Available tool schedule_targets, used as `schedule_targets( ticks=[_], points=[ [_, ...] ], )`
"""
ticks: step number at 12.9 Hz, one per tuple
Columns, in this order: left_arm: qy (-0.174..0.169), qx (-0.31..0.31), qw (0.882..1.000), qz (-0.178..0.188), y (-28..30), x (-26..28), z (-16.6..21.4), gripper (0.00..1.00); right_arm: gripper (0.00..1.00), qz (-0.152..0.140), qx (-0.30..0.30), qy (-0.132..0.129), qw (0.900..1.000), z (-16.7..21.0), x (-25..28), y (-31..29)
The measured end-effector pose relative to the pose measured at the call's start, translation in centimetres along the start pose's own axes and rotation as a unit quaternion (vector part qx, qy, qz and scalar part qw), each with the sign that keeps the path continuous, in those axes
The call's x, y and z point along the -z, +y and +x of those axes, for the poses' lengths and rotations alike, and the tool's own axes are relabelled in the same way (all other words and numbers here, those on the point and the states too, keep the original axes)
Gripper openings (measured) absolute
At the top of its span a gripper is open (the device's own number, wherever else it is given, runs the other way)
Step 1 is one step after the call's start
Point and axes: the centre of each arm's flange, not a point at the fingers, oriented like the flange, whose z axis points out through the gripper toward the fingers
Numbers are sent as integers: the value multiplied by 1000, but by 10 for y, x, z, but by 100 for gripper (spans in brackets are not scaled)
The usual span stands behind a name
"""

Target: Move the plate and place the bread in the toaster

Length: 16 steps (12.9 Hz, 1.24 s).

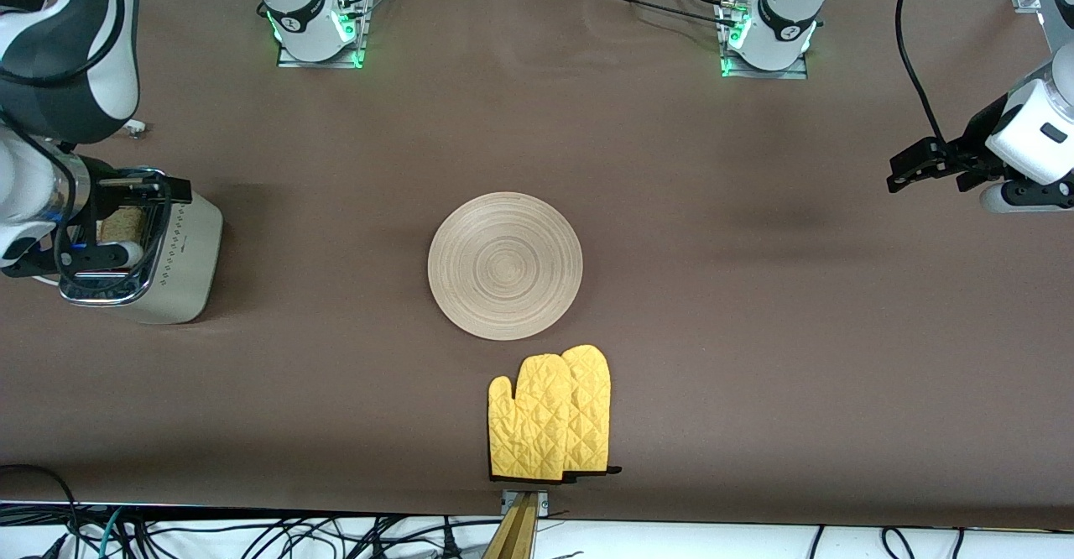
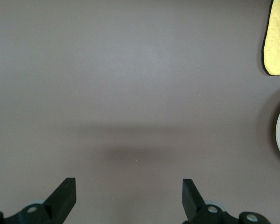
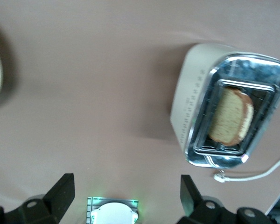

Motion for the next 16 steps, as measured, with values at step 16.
schedule_targets(
  ticks=[16],
  points=[
    [-1,-4,1000,0,4,-1,0,100,100,20,0,138,990,-85,57,40]
  ],
)
